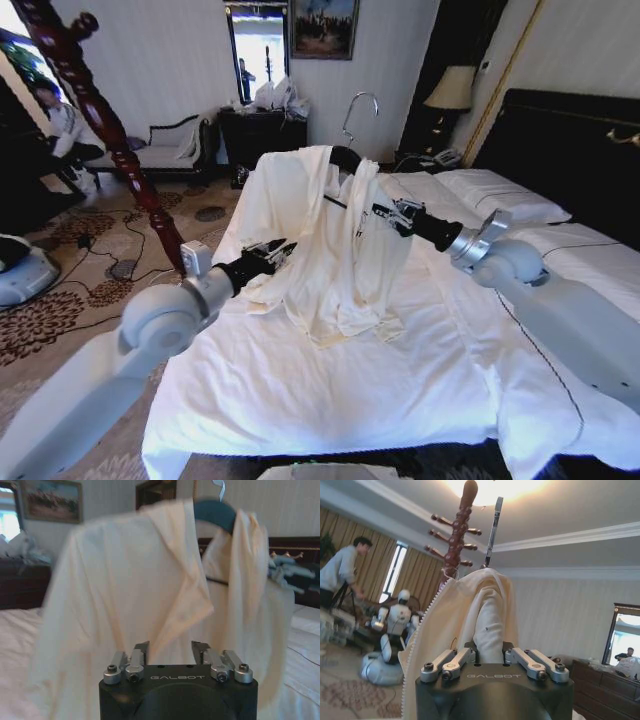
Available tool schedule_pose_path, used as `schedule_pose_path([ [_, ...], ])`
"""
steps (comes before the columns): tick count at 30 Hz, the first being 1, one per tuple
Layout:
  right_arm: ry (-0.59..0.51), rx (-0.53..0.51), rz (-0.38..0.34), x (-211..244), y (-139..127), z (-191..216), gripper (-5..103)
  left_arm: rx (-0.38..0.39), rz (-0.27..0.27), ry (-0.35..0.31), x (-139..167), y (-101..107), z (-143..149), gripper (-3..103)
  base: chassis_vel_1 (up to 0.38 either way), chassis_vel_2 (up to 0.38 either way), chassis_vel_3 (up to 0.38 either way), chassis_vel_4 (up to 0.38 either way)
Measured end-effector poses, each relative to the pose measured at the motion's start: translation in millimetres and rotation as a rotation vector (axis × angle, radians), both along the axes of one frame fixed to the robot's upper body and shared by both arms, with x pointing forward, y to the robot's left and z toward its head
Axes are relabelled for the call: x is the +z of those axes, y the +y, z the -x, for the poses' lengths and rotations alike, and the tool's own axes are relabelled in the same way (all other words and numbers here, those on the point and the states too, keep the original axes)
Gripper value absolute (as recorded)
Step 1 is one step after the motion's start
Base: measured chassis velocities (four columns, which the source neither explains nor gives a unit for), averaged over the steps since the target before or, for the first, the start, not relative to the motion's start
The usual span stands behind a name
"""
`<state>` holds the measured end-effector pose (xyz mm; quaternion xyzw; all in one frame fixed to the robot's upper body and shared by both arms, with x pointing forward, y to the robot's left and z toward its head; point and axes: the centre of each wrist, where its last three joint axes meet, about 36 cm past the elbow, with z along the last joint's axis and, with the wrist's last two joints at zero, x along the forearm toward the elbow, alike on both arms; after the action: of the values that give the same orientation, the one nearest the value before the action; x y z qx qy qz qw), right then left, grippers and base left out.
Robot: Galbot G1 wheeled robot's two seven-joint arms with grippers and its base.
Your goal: Pick up the clothes from the bed and hang them on the clothes hanger.
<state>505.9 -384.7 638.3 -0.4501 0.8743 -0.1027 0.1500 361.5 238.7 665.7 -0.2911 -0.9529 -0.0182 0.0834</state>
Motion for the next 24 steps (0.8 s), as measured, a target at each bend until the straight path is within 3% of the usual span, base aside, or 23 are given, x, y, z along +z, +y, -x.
schedule_pose_path([
  [2, -0.007, 0.003, 0.021, 0, -3, 0, 20, 0.011, 0.000, -0.015, 5, 3, 2, 53, 0.000, 0.000, 0.000, 0.000],
  [6, -0.025, 0.028, 0.094, -3, -7, -1, 20, 0.085, 0.027, -0.120, 30, 29, -12, 75, 0.000, 0.000, 0.000, 0.000],
  [7, -0.025, 0.028, 0.094, -3, -7, -1, 20, 0.085, 0.027, -0.120, 30, 29, -12, 75, 0.000, 0.000, 0.000, 0.000],
  [8, -0.025, 0.033, 0.100, -4, -6, -1, 20, 0.109, 0.033, -0.142, 36, 38, -19, 75, 0.000, 0.000, 0.000, 0.000],
  [11, -0.027, 0.057, 0.122, -17, -2, -4, 20, 0.174, 0.046, -0.179, 49, 84, -52, 90, 0.000, 0.000, 0.000, 0.000],
  [12, -0.027, 0.057, 0.122, -17, -2, -4, 20, 0.174, 0.046, -0.179, 49, 84, -52, 90, 0.000, 0.000, 0.000, 0.000],
  [14, -0.026, 0.073, 0.120, -22, 1, -5, 20, 0.184, 0.040, -0.189, 47, 105, -68, 96, 0.000, 0.000, 0.000, 0.000],
  [15, -0.027, 0.095, 0.112, -27, 3, -5, 20, 0.176, 0.034, -0.227, 41, 121, -79, 100, 0.000, 0.000, 0.000, 0.000],
  [18, -0.032, 0.121, 0.106, -29, 5, -6, 20, 0.133, 0.030, -0.273, 36, 129, -84, 100, 0.000, 0.000, 0.000, 0.000],
  [21, -0.043, 0.161, 0.113, -29, 4, -6, 20, -0.028, -0.007, -0.392, 33, 150, -92, 100, 0.000, 0.000, 0.000, 0.000],
  [24, -0.046, 0.169, 0.120, -28, 2, -7, 20, -0.090, -0.029, -0.418, 33, 161, -98, 100, 0.000, 0.000, 0.000, 0.000],
])
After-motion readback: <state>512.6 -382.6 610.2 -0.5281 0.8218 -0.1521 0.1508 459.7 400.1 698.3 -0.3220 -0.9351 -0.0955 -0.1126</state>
